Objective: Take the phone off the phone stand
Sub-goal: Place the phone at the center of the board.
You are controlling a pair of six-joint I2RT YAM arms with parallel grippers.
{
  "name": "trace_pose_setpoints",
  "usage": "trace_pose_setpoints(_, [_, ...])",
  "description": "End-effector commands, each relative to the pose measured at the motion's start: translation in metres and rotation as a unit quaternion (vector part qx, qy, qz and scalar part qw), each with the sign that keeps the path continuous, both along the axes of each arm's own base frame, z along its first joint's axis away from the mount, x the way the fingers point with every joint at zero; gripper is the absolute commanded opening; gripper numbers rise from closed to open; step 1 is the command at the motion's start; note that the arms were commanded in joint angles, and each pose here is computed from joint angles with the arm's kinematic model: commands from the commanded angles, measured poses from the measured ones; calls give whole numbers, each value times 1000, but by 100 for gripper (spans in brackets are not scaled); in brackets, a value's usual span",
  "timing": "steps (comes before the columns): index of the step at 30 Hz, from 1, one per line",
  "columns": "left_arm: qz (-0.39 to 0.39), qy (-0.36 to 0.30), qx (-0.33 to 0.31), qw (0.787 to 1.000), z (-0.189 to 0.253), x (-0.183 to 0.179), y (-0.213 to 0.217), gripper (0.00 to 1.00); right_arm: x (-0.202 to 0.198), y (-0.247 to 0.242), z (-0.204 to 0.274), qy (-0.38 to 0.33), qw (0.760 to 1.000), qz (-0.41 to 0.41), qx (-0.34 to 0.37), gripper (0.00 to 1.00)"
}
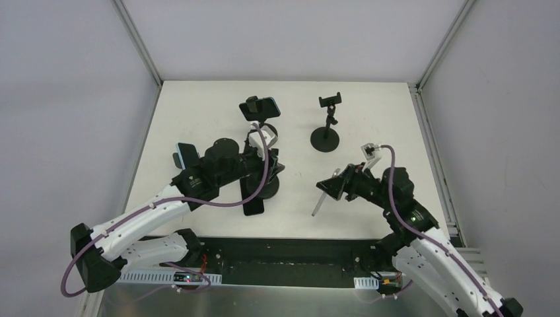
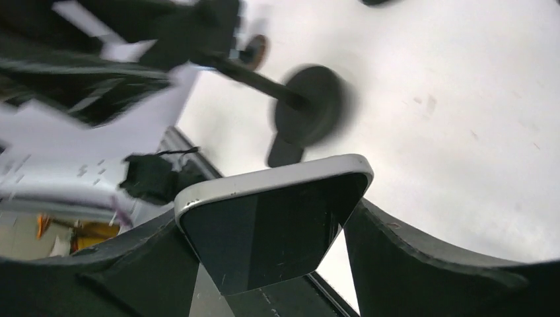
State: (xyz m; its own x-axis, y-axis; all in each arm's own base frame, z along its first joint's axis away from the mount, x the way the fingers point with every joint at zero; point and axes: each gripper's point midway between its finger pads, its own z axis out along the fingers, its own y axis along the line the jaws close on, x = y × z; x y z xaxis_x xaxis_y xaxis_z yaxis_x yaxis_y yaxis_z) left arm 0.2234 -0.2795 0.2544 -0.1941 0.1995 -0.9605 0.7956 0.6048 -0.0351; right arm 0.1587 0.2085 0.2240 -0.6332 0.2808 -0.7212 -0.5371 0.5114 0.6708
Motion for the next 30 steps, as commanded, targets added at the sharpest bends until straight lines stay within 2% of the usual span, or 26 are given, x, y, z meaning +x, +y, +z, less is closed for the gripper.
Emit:
trace_pose_setpoints(1, [158,-68,-10,985,52,36,60,0,49,-13,-21,105,984,-141,-34,0])
trace_pose_setpoints(6, [207,-66,-26,976,69,54,90,0,76,-21,-77,202,941,-205,-180,0])
trace_pose_setpoints(11, [288,-57,-49,955,84,86,129,0,94,-3,-102,190,903,-234,-305,0])
trace_pose_setpoints(18, [393,-33,-80,915,92,140,189,0,108,54,-137,182,878,-214,-387,9])
trace_pose_setpoints(21, [415,-30,-92,905,90,162,206,0,111,74,-149,168,870,-207,-415,15])
trace_pose_setpoints(30, [429,-37,-74,899,69,205,219,0,100,111,-181,185,869,-166,-428,45])
